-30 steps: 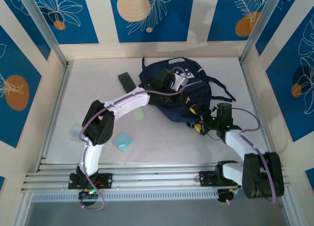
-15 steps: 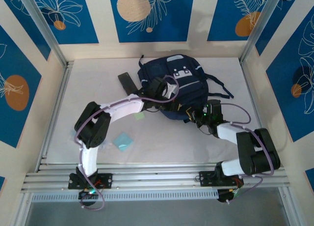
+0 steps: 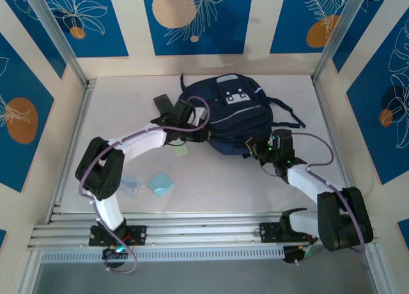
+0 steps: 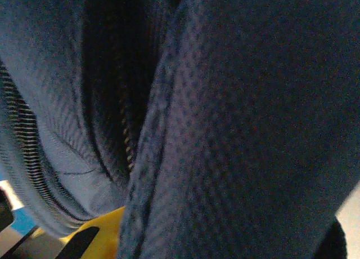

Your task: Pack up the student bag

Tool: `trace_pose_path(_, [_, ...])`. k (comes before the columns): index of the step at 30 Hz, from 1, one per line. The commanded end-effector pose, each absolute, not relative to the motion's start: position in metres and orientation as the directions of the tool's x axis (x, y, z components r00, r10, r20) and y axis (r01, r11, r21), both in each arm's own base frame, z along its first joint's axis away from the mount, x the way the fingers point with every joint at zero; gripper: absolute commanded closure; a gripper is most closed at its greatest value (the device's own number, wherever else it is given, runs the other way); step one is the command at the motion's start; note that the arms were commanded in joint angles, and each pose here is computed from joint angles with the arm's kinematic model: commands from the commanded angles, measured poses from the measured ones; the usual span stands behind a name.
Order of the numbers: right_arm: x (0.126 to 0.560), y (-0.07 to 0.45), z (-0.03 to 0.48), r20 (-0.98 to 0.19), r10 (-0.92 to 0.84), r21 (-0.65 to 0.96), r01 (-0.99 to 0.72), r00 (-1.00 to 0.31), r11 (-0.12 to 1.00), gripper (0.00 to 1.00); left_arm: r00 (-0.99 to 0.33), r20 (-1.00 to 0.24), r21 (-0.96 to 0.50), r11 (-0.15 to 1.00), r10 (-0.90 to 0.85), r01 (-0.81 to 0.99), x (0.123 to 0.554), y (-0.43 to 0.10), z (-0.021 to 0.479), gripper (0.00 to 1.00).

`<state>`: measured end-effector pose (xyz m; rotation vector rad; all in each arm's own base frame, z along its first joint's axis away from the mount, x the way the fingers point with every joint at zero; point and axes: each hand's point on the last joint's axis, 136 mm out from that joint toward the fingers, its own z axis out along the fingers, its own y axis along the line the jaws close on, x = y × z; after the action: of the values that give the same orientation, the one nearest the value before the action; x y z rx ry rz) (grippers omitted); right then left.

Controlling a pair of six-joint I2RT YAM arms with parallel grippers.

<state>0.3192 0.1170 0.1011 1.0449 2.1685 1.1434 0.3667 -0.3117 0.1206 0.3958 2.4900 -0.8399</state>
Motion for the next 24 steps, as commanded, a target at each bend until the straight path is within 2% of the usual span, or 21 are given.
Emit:
trace_pose_path(1, [0.327,0.095,0.116,-0.148,0.839,0.833,0.390,-0.524,0.392,1.00,-0.831,-0.554,-0.356,0.888,0.048,0.289,0.404,-0.253,0.102,1.00])
trace_pose_path(10, [0.304,0.114,0.120,-0.144,0.776,0.822,0.362,-0.614,0.440,1.00,-0.651,-0.755,-0.195,0.975,-0.078,0.109,0.506,-0.199,0.112,1.00])
trace_pose_path(15, [0.292,0.124,0.121,-0.145,0.750,0.820,0.345,-0.645,0.456,1.00,-0.587,-0.802,-0.143,0.990,-0.114,0.003,0.539,-0.181,0.115,1.00])
trace_pose_path(19, [0.292,0.140,0.126,-0.143,0.716,0.828,0.313,-0.684,0.465,1.00,-0.597,-0.794,-0.141,0.990,-0.115,-0.004,0.548,-0.184,0.115,1.00])
trace_pose_path(20, [0.293,0.144,0.127,-0.145,0.708,0.829,0.306,-0.691,0.468,1.00,-0.608,-0.785,-0.153,0.988,-0.116,0.009,0.546,-0.187,0.116,0.97])
trace_pose_path(22, [0.295,0.153,0.129,-0.143,0.692,0.829,0.296,-0.707,0.474,1.00,-0.638,-0.760,-0.196,0.979,-0.120,0.049,0.540,-0.197,0.118,0.68])
trace_pose_path(24, [0.299,0.163,0.132,-0.147,0.676,0.833,0.278,-0.722,0.478,1.00,-0.666,-0.735,-0.223,0.973,-0.123,0.067,0.531,-0.201,0.121,0.47])
